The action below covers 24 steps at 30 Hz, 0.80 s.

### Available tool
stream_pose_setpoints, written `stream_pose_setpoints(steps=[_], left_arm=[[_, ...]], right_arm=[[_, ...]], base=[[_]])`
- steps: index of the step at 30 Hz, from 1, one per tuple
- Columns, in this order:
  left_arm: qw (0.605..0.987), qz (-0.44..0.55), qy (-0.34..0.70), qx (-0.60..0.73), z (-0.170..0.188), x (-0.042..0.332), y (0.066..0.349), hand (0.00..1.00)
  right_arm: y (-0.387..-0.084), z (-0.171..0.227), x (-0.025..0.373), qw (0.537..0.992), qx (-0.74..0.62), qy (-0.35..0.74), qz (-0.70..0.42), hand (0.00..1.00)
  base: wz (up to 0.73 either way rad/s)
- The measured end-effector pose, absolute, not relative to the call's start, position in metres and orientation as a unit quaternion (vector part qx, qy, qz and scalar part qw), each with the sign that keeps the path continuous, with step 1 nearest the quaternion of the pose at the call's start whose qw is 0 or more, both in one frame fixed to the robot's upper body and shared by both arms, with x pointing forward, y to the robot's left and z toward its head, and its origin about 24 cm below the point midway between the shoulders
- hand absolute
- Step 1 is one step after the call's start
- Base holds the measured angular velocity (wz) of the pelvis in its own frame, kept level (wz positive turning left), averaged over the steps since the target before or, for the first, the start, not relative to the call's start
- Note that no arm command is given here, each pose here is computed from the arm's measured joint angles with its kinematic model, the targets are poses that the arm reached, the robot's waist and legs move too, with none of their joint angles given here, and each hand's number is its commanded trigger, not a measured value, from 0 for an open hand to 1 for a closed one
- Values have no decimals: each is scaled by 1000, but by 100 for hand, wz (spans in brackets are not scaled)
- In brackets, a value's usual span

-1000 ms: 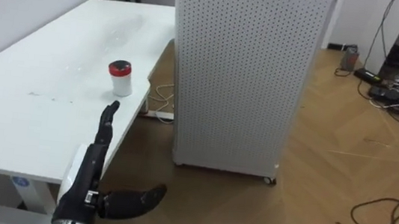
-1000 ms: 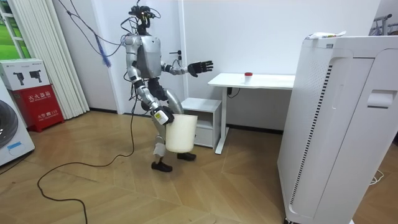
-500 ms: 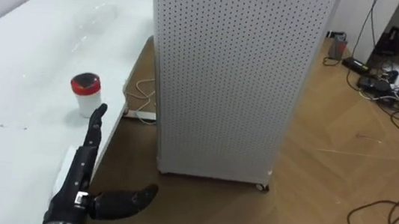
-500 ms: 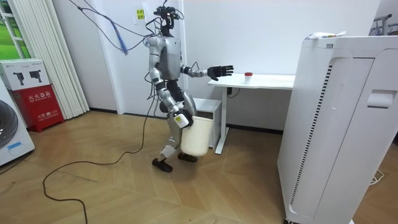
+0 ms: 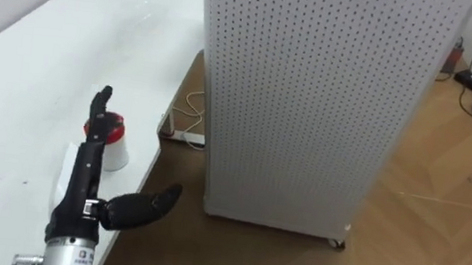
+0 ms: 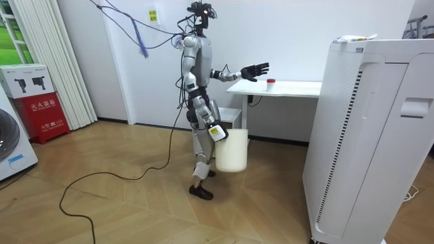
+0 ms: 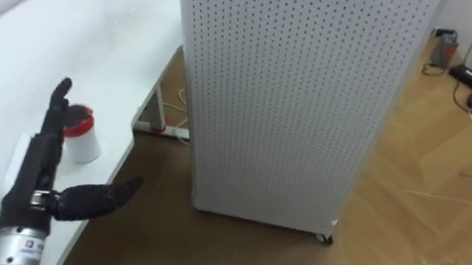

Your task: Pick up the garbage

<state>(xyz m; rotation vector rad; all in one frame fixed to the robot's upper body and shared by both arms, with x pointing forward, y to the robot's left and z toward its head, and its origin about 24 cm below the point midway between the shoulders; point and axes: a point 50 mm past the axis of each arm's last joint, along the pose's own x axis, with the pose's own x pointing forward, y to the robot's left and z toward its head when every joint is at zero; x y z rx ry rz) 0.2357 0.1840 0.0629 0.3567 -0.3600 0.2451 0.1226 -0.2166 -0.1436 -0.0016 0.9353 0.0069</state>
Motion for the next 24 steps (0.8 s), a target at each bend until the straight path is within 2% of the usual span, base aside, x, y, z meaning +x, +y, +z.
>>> stream_pose_setpoints(steps=[5, 9, 15, 24], left_arm=[[951, 127, -221, 176, 81, 229, 181, 0], [949, 123, -223, 188, 82, 225, 182, 0], [940, 116, -264, 184, 97, 222, 172, 0], [935, 152, -254, 195, 93, 215, 186, 0]], right_arm=[[-215, -143, 123, 893, 4, 449, 29, 100], [-214, -144, 123, 890, -5, 454, 45, 100], [-217, -152, 109, 873, -3, 487, 34, 100], [-215, -152, 111, 867, -29, 492, 70, 100]], base=[[8], [15], [54], [-12]])
